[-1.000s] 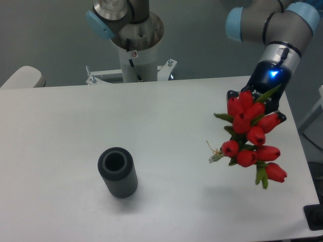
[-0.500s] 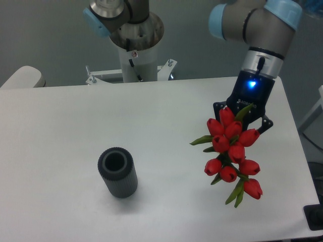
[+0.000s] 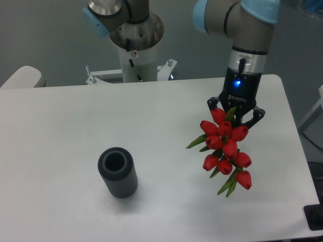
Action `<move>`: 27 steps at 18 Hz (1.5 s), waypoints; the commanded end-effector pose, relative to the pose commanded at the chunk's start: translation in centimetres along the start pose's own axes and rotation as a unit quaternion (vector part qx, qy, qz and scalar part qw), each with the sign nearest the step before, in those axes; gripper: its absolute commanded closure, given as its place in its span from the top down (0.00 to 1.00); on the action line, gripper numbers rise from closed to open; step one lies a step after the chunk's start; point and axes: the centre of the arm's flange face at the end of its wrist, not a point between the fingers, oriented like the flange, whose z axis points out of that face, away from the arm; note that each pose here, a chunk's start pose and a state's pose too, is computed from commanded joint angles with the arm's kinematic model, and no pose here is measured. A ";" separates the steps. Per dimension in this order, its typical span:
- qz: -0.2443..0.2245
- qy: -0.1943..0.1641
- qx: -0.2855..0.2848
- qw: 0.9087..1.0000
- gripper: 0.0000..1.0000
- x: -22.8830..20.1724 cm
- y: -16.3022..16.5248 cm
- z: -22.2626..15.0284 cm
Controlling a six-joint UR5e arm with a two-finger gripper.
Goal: Place the flowers on the table
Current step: 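Lower the held tulip bouquet, blooms first, toward the table surface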
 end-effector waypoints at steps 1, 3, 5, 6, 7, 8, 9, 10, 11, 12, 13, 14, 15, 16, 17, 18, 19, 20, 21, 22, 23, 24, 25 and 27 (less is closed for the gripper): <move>-0.003 -0.001 -0.021 1.000 0.27 0.4 0.5 0.5; -0.024 -0.007 -0.051 0.998 0.27 0.6 1.3 1.1; -0.057 -0.006 -0.061 0.996 0.27 1.2 0.8 2.1; -0.069 -0.006 -0.067 0.995 0.27 1.2 0.9 2.6; -0.074 -0.001 -0.073 0.995 0.27 1.3 1.2 3.2; -0.074 0.002 -0.075 0.994 0.27 1.3 1.4 3.8; -0.077 0.007 -0.078 0.994 0.27 1.2 1.6 4.4; -0.078 0.011 -0.081 0.994 0.27 1.0 1.8 5.1; -0.080 0.012 -0.081 0.993 0.27 0.7 1.9 5.5; -0.078 0.006 -0.078 0.994 0.27 0.5 1.8 5.5; -0.076 0.003 -0.079 0.994 0.27 0.3 1.9 5.9; -0.074 -0.001 -0.089 0.993 0.27 0.1 2.3 6.5; -0.073 -0.006 -0.101 0.992 0.27 0.0 2.6 6.9; -0.069 -0.010 -0.108 0.992 0.27 -0.1 2.7 7.2; -0.068 -0.007 -0.110 0.992 0.27 0.0 2.8 8.0; -0.068 -0.008 -0.111 0.992 0.27 -0.2 3.0 8.5; -0.067 -0.006 -0.112 0.991 0.27 -0.2 3.1 9.1; -0.065 -0.003 -0.112 0.992 0.28 -0.1 3.1 9.7; -0.063 -0.001 -0.113 0.992 0.28 -0.2 3.0 10.1; -0.062 0.002 -0.114 0.992 0.28 -0.2 3.0 10.6; -0.061 0.005 -0.115 0.991 0.28 -0.3 3.0 11.2; -0.057 0.010 -0.118 0.991 0.28 0.0 2.8 12.0; -0.056 0.014 -0.121 0.991 0.28 0.1 2.8 12.7; -0.055 0.022 -0.126 0.990 0.28 0.2 3.2 13.9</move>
